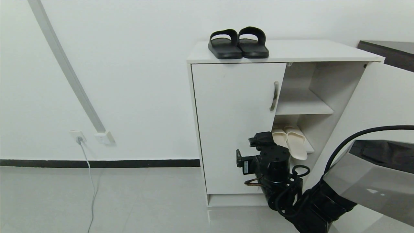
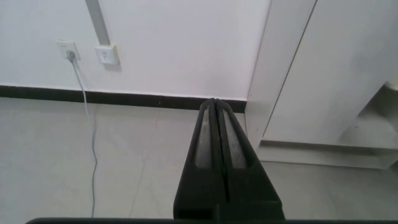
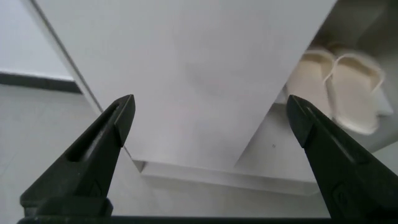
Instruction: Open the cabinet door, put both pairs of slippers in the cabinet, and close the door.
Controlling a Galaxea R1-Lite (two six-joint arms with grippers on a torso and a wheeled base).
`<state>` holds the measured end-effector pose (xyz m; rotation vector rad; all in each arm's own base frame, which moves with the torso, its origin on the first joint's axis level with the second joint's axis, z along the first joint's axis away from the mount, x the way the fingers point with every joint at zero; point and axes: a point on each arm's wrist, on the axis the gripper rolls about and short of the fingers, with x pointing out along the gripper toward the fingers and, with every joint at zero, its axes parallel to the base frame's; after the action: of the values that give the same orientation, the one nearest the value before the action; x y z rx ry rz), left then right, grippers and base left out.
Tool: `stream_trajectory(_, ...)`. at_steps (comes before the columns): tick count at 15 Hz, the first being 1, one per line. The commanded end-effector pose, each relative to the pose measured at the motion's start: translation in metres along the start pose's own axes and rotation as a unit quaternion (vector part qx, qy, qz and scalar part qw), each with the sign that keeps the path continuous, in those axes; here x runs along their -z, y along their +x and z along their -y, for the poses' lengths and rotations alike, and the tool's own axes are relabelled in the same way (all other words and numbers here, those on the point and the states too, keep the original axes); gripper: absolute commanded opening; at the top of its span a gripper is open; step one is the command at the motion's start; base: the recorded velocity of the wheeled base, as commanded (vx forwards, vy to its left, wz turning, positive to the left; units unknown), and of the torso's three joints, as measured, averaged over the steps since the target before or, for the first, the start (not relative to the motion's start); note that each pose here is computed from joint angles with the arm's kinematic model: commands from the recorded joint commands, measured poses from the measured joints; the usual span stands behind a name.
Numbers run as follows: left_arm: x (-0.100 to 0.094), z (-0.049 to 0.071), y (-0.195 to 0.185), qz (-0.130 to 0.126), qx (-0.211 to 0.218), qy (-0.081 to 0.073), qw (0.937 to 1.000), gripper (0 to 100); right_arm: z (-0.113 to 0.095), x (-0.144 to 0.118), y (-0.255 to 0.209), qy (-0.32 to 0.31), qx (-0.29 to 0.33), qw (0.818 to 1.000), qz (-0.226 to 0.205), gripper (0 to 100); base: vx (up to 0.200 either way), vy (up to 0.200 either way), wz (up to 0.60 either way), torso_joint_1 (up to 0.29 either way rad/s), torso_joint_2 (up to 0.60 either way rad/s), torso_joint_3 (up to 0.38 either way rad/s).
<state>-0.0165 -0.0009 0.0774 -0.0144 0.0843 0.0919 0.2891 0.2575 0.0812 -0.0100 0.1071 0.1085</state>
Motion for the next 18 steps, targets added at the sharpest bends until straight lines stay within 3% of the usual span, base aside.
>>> stream_trajectory(1, 0.0001, 0.0000, 0.0002, -0.001, 0.000, 0.000, 1.0000, 0, -0.0006, 0.0017, 0.0004, -0.001, 0.000, 1.000, -0.002, 100, 0.000, 0.000, 0.00, 0.115, -0.46, -0.354)
stream_trajectory(18, 0.0001, 0.0000, 0.0001, -0.001, 0.000, 0.000, 1.0000, 0, -0.0009, 0.0050, 0.0010, -0.004, 0.000, 1.000, -0.005, 100, 0.000, 0.000, 0.00, 0.169, -0.49, -0.325)
